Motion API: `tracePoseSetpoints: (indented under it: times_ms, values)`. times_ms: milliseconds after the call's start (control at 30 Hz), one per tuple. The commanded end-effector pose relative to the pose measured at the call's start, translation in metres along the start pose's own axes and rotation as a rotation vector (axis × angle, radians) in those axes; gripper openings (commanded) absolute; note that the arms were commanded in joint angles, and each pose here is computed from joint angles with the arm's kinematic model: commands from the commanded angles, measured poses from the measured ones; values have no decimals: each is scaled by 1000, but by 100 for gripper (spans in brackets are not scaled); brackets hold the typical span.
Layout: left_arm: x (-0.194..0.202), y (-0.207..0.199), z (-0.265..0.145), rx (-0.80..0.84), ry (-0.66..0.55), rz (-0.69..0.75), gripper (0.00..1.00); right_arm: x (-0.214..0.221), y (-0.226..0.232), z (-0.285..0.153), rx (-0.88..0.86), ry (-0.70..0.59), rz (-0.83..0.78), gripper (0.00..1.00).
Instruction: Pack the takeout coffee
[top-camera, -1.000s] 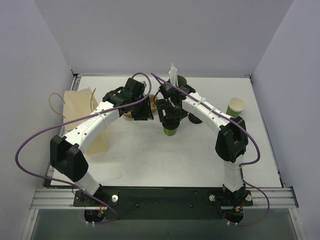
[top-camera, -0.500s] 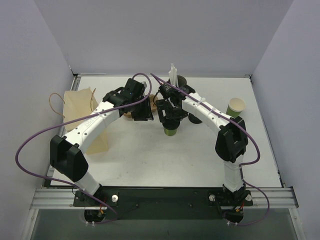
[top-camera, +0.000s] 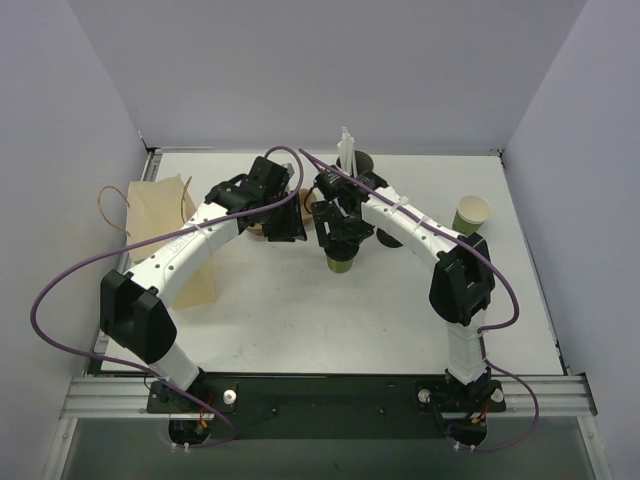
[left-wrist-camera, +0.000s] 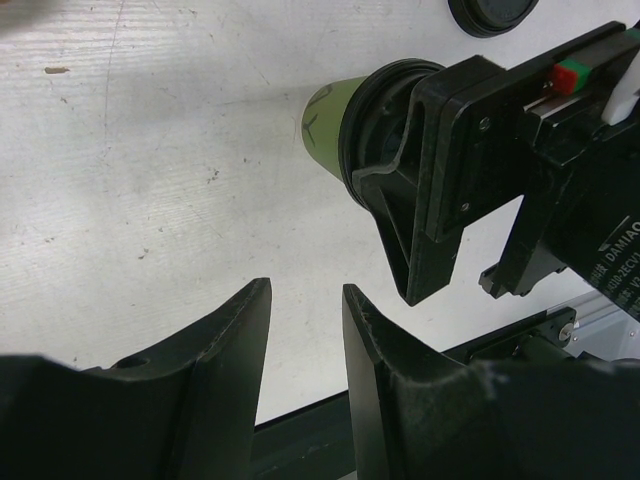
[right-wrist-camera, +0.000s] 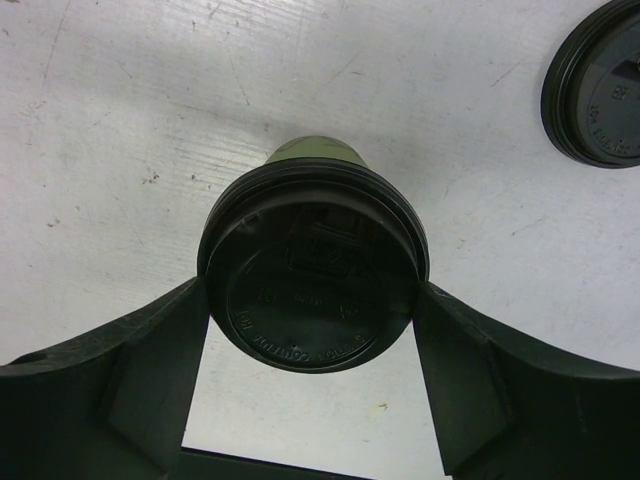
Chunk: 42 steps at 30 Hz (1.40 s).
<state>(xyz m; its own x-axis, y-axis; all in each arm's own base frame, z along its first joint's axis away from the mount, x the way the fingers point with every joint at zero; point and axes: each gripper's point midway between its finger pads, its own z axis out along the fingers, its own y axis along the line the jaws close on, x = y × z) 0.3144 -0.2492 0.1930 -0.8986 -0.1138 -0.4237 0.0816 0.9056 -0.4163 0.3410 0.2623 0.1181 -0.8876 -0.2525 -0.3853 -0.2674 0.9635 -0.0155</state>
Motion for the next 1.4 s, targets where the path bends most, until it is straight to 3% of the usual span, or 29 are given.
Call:
tracePoseSetpoints:
  times_ms: [0,267,500,733,1000,1367]
  values:
    - [-7,-2,-9,28,-28,19,45,17,-14,-2,76,49,2,65]
    - [-5,1,-14,28,-32,25,45,9,-24,-29,39,1,82,64]
    - [-1,2,-19,37,-35,43,45,20,-60,-44,75,-8,172,64]
    - [1,0,-27,60,-44,63,45,51,-135,-60,201,-19,308,64]
    - [9,0,-34,87,-40,90,45,111,-230,-68,374,-28,571,64]
    - [14,-2,-36,117,-29,112,45,152,-273,-69,463,-136,759,66]
